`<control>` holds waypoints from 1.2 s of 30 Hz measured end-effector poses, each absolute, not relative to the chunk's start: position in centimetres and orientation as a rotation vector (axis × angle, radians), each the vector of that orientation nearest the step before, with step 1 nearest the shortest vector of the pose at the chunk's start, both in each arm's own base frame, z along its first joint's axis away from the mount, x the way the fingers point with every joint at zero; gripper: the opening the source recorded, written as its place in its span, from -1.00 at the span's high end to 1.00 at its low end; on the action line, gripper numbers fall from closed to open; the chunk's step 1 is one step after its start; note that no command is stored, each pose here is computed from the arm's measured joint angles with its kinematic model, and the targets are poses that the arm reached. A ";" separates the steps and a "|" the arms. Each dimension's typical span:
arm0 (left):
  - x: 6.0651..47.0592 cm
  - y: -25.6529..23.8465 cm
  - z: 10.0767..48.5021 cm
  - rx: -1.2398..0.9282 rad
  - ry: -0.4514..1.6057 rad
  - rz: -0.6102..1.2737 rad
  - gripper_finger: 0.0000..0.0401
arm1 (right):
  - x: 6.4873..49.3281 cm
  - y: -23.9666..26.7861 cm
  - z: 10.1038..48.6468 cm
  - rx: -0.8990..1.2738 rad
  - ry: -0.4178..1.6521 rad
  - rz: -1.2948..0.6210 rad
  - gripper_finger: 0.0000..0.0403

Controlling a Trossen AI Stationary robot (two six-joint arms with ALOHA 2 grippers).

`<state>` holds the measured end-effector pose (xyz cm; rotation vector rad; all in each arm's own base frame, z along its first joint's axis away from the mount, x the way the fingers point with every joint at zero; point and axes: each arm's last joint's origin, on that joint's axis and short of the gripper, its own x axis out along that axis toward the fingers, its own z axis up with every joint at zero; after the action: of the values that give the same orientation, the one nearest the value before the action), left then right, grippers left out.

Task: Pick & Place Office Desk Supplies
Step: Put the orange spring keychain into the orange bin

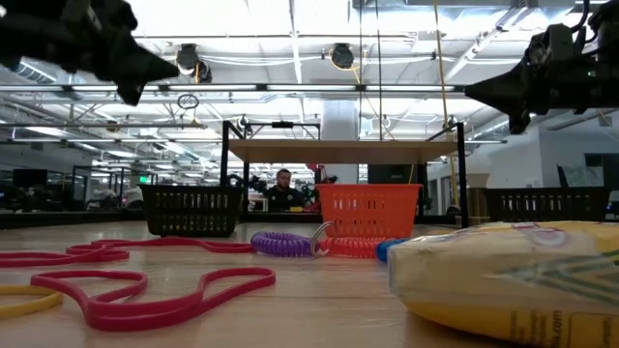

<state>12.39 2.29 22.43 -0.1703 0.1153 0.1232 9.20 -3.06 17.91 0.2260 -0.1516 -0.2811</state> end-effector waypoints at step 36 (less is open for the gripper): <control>12.0 2.4 16.3 -0.197 0.051 0.184 0.90 | 9.1 -2.4 19.1 0.150 -0.232 -0.103 0.96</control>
<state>12.05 2.40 16.33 -0.1973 0.0506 0.1844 9.14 -2.43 19.07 0.1503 -0.2315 -0.1035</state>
